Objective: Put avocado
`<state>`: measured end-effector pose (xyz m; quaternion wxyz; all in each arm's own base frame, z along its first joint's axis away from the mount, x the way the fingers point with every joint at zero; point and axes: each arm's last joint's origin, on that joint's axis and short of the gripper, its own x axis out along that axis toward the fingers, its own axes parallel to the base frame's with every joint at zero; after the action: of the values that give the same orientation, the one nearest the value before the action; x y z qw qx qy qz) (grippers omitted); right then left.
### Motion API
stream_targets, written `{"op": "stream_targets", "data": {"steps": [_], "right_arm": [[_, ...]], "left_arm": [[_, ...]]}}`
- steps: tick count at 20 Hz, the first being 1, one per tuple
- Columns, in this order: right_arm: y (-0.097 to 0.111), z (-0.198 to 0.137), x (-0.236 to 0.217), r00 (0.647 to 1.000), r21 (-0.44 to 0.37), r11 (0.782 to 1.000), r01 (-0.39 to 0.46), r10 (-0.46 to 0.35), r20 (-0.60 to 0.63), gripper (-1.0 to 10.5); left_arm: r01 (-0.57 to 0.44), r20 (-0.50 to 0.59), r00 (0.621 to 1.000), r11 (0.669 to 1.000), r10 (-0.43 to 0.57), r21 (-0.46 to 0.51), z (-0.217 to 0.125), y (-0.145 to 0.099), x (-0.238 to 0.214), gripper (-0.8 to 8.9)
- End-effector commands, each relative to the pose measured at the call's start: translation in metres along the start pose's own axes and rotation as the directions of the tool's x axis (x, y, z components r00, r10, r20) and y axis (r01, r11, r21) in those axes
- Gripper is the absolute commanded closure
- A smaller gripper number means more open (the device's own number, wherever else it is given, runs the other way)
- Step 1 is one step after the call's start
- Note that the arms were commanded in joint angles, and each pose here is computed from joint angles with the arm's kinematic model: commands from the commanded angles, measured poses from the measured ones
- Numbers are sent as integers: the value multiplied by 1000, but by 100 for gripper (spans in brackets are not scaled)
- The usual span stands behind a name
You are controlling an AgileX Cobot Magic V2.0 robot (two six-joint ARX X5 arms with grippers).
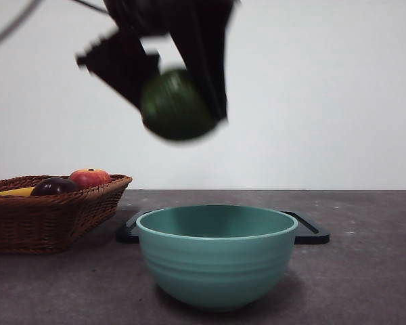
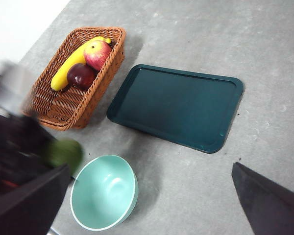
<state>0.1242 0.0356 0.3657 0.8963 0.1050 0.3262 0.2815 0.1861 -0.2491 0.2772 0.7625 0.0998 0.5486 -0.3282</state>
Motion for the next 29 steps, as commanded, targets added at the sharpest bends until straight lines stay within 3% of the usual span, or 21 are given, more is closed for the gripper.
{"op": "stream_targets", "data": {"steps": [1,9,23,27,29], "right_arm": [[3,4,-3,1000,-25,1000,-7,8,20,343],[3,4,-3,1000,-25,1000,-7,8,20,343],[3,4,-3,1000,-25,1000,-7,7,20,343],[3,4,-3,1000,-28,1000,-7,7,20,343],[3,4,-3,1000,-28,1000,-7,8,20,343]], "left_arm": [[-3,-19,1000,1000,4,11,9,-9,25,606],[-38,-134,990,999,38,8,10,-9,86,606],[-50,-184,982,999,51,8,6,-11,111,593],[-53,-182,982,999,50,-11,7,-11,108,430],[-47,-170,985,999,45,-11,8,-13,103,398]]}}
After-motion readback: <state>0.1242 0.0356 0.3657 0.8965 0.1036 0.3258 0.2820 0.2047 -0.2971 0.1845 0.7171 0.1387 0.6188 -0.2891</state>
